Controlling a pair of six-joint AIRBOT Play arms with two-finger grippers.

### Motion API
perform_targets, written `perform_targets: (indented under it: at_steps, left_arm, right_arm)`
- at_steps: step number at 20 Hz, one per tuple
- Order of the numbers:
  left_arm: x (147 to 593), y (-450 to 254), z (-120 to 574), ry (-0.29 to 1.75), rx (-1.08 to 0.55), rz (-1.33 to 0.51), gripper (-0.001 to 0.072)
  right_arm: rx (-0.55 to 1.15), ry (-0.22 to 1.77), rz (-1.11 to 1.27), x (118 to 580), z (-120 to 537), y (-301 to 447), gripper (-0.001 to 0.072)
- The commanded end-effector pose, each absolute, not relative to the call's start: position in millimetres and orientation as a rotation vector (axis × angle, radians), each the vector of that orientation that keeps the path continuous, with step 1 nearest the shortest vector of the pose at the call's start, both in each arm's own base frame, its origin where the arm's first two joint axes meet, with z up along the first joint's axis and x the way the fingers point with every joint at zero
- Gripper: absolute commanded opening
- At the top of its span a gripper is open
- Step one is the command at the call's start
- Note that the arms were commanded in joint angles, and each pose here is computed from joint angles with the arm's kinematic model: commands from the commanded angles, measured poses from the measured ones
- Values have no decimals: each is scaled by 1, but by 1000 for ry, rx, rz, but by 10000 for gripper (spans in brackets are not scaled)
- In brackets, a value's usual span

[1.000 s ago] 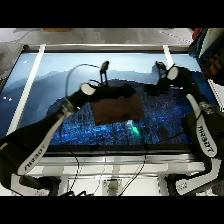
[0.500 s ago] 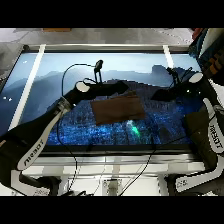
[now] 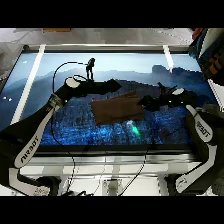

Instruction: Fold the clothes and pants, and hang the long-sleeved shirts on hangers.

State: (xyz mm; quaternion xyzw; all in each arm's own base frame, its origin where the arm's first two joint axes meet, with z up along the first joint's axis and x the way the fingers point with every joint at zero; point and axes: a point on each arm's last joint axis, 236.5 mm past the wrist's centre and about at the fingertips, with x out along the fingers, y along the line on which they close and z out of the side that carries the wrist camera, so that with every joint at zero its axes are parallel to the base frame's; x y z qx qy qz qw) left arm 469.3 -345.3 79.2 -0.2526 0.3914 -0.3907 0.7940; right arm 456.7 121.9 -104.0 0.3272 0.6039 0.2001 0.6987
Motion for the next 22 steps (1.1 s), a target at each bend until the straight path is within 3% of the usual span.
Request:
perform_targets:
  at_steps: [1,4,5,6,8,10,11,14,15,17,19,22]
  left_arm:
    - [469,-339,70,849,-476,-832,707]
    - [470,-327,52,858,-338,-810,707]
    - [470,-323,47,861,-292,-802,706]
    - [470,-319,42,863,-252,-795,705]
    - [472,-309,36,858,-161,-780,693]
    - [475,-292,41,825,-20,-753,692]
    - [477,-280,49,798,58,-734,630]
    - [482,-228,94,683,371,-633,146]
    - [483,-206,116,640,481,-580,23]
    - [480,-165,159,567,656,-471,19]
    - [468,-124,192,555,729,-369,19]
    - [440,-57,207,673,544,-195,18]
  right_arm:
    - [806,1350,479,462,-111,162,652]
    - [723,1360,542,457,-106,193,637]
    - [685,1372,558,452,-108,204,550]
    - [642,1383,571,446,-112,212,421]
    - [560,1389,584,439,-119,226,26]
    - [539,1381,605,441,-112,231,19]
    - [530,1373,623,445,-103,230,19]
    - [483,1306,656,463,-57,209,19]
    - [466,1273,653,469,-38,197,19]
    - [443,1187,582,484,6,155,19]
    - [454,1097,446,493,49,100,19]
    - [436,995,198,478,103,-1,19]
